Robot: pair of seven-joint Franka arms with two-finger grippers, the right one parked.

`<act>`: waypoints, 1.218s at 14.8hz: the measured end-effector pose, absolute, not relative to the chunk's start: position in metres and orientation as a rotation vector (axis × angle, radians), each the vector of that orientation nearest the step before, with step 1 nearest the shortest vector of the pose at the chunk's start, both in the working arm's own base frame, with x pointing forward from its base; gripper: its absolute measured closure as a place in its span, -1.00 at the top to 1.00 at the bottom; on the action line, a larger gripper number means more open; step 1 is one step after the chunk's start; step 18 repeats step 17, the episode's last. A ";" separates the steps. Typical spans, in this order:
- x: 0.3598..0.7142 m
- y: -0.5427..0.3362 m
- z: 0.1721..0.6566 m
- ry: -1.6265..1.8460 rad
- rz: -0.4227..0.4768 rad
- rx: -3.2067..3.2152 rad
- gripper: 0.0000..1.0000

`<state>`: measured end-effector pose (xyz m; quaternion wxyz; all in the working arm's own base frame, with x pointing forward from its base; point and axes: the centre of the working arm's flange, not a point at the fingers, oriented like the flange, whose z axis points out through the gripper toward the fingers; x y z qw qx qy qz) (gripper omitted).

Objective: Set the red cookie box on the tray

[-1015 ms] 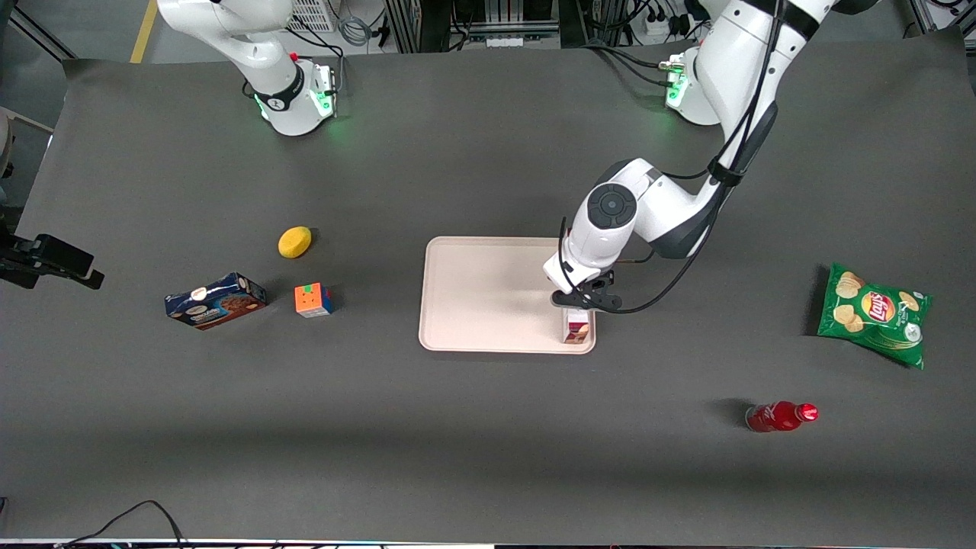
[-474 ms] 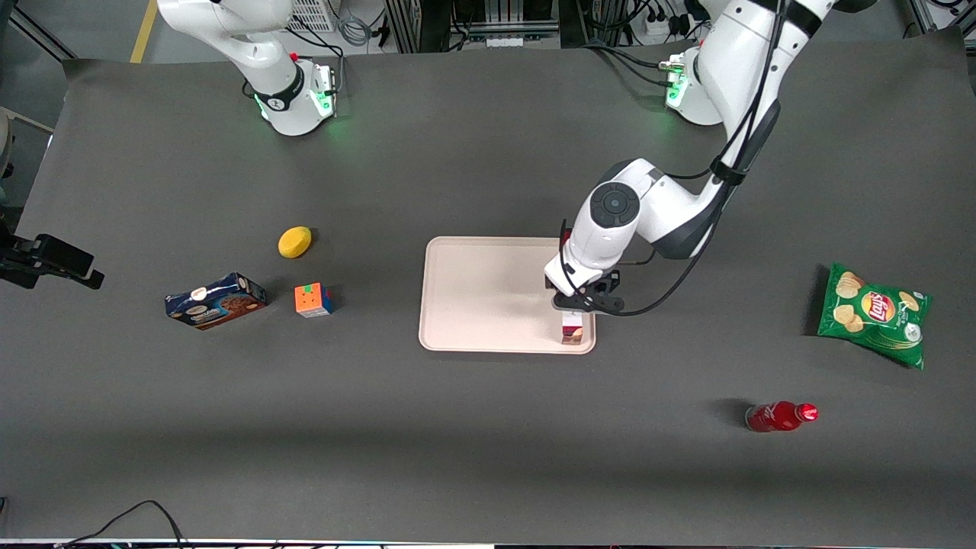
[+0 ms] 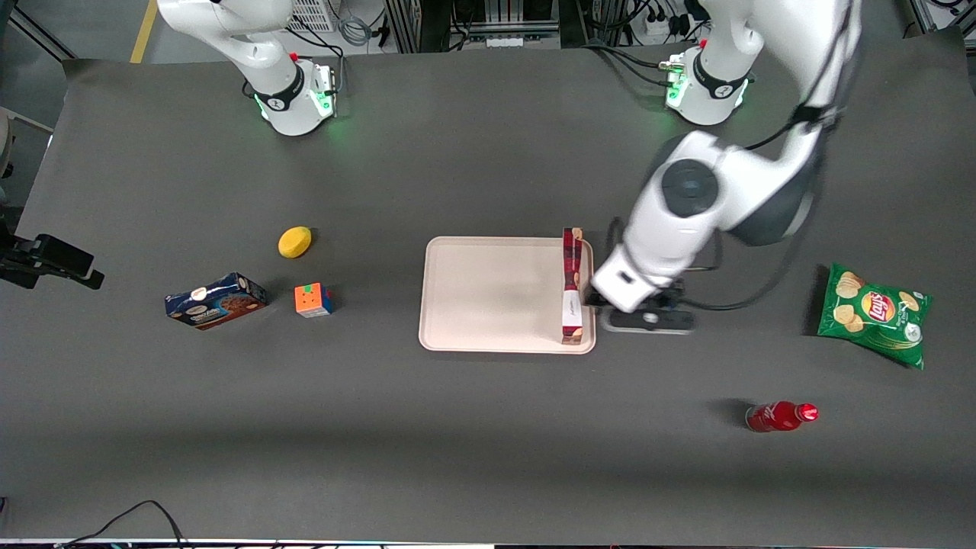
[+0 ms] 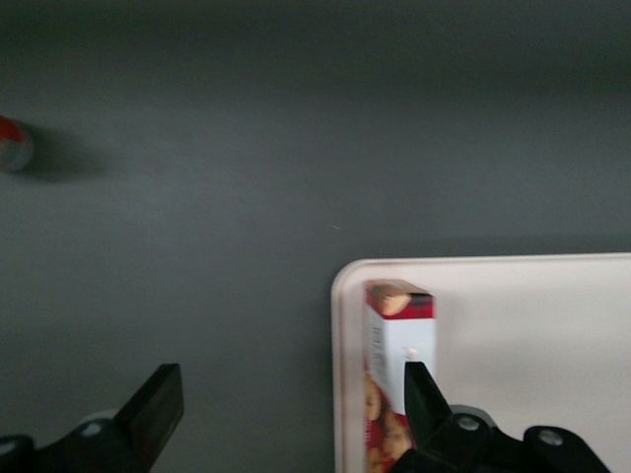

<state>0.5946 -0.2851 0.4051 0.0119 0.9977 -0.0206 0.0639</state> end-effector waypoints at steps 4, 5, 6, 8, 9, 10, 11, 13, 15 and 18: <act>0.623 -0.168 0.492 -0.025 0.179 3.135 1.00; 0.623 -0.139 0.514 -0.003 0.166 3.140 1.00; 0.620 -0.112 0.537 0.009 0.164 3.145 1.00; 0.610 -0.066 0.578 0.020 0.193 3.152 1.00; 0.601 -0.047 0.596 0.025 0.208 3.154 1.00; 0.591 -0.033 0.612 0.028 0.216 3.157 1.00; 0.580 -0.021 0.628 0.038 0.224 3.158 1.00; 0.557 -0.007 0.656 0.048 0.232 3.160 1.00; 0.540 0.004 0.673 0.042 0.237 3.163 1.00; 0.531 0.015 0.681 0.037 0.251 3.163 1.00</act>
